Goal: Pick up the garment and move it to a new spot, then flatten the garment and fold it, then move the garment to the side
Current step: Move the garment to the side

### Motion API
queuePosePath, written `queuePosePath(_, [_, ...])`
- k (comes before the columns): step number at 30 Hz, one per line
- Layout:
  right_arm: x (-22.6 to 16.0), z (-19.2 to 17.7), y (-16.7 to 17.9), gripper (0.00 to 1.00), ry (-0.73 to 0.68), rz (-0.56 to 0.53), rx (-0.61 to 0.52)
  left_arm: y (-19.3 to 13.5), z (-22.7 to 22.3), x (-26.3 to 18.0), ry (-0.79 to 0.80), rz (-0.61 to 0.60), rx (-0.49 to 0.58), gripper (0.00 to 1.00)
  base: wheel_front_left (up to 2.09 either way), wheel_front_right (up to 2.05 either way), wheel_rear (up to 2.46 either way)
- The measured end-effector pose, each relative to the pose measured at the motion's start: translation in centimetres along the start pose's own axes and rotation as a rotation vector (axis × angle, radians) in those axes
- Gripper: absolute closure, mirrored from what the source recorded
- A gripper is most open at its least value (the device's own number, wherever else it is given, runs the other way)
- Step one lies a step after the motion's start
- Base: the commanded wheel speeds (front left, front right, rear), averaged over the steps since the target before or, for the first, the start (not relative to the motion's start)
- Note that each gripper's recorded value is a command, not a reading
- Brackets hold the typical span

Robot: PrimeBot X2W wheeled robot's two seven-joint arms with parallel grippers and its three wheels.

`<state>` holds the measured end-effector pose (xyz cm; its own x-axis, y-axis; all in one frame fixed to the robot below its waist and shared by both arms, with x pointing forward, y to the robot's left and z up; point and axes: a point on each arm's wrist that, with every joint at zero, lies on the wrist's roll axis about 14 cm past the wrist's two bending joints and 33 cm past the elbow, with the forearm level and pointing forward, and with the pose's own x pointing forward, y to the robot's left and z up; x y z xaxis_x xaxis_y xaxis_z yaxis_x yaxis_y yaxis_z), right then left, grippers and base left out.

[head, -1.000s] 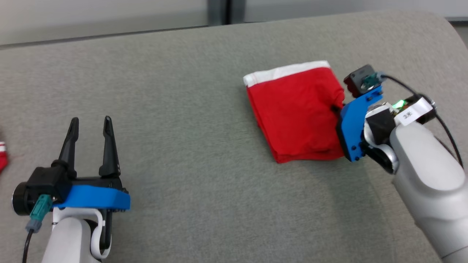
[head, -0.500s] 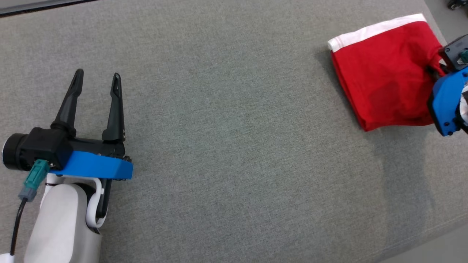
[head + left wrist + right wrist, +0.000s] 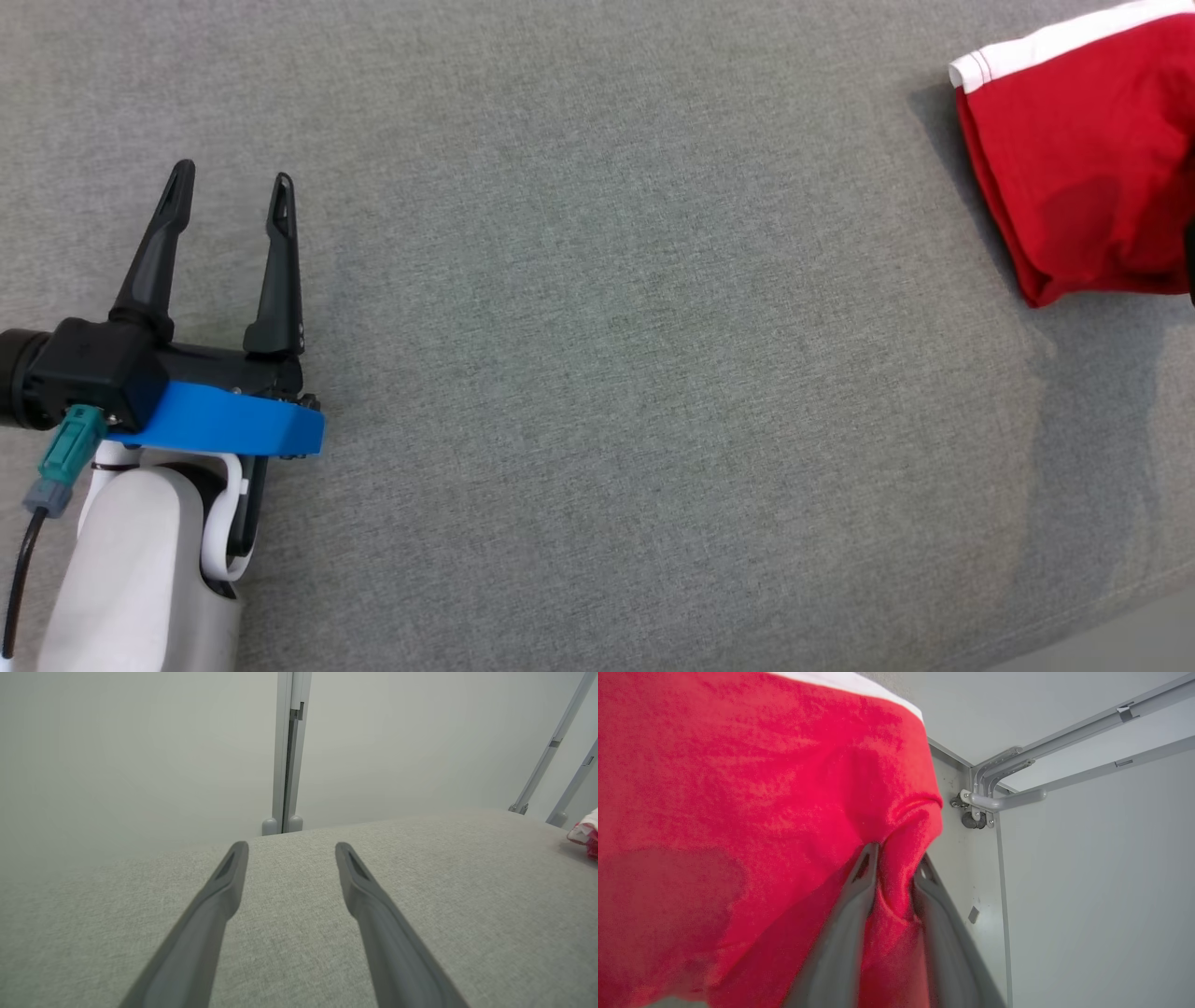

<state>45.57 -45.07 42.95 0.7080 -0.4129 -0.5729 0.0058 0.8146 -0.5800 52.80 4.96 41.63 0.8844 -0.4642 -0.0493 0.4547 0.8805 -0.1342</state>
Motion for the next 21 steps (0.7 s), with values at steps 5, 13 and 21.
queuePosePath(5, [-0.3, 1.9, 0.2, 0.0, -0.099, -0.007, 0.007, 0.1, 0.9, -0.7, -0.014, 0.018, -0.002, 0.0, 0.0, 0.0, 0.0])
queuePosePath(13, [-3.1, 6.2, 3.7, 0.0, -0.315, 0.062, 0.105, 0.7, 3.4, -4.4, -0.054, 0.1, -0.014, 0.0, 0.0, 0.0, 0.0])
queuePosePath(21, [-10.8, 11.4, 9.7, 0.0, -0.672, 0.216, 0.374, 1.6, 5.2, -11.3, -0.072, 0.23, -0.016, 0.0, 0.0, 0.0, 0.0])
